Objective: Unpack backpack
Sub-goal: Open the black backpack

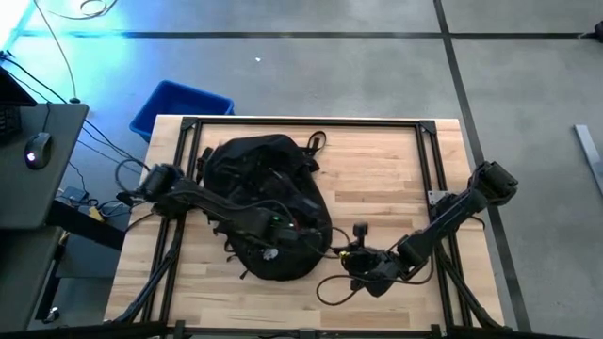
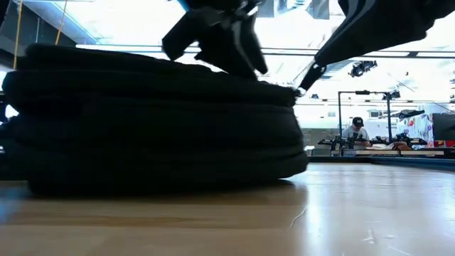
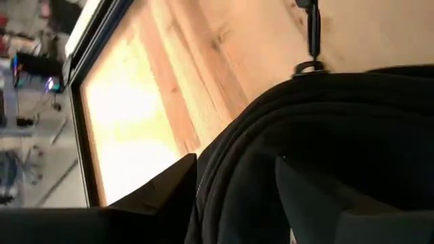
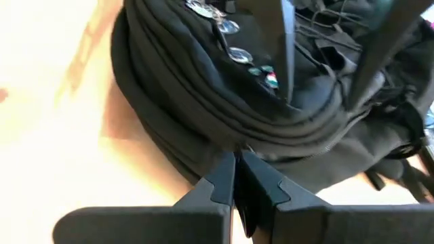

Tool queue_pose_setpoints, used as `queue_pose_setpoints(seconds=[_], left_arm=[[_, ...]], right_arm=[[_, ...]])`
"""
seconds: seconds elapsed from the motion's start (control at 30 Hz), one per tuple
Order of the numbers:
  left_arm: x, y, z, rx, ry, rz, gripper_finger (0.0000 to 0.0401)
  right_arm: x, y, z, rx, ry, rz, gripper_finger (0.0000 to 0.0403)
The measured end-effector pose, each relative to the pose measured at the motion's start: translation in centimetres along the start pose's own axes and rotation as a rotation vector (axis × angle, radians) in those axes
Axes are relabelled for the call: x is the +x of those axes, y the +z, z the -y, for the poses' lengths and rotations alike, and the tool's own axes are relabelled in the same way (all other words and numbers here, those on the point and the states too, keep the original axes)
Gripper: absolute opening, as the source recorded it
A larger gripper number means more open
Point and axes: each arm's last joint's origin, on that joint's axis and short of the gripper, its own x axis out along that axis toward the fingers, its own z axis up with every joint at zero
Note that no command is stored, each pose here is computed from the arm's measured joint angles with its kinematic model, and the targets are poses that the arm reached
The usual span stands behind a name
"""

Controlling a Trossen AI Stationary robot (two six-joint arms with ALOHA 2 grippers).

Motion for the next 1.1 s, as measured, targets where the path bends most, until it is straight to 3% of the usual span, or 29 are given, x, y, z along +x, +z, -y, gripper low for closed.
queue_pose_setpoints(seconds=[0.13,0.37,0.5,0.67,0.7,0.87,1.1], left_arm=[[1.0,0.9,-1.1,0.044,-0.105,0.0,0.0191],[4.6,-0.1,-2.8,-0.017,-0.26,0.004,0.0191],[5.6,-0.8,-3.3,0.009,-0.314,0.018,0.0162],[6.2,-1.2,-3.5,0.038,-0.303,0.014,0.0029],[6.3,-1.2,-3.6,0.029,-0.29,0.011,0.0019],[6.8,-1.5,-3.8,0.017,-0.153,-0.043,0.0007],[8.3,-2.8,-6.0,-0.134,0.038,-0.129,0.0003]], right_arm=[[-0.1,-0.1,-0.3,0.043,0.042,-0.007,0.0],[-0.4,-0.1,-0.6,0.121,0.061,-0.003,0.0],[-0.3,-0.1,-0.8,0.124,0.065,-0.003,0.0],[0.7,-0.7,-1.5,0.142,0.061,-0.023,0.0],[1.1,-0.8,-1.7,0.161,0.06,-0.027,0.0],[3.1,-0.8,-3.6,0.272,0.072,0.068,0.0],[6.6,-1.1,-6.8,0.323,0.143,0.266,0.0]])
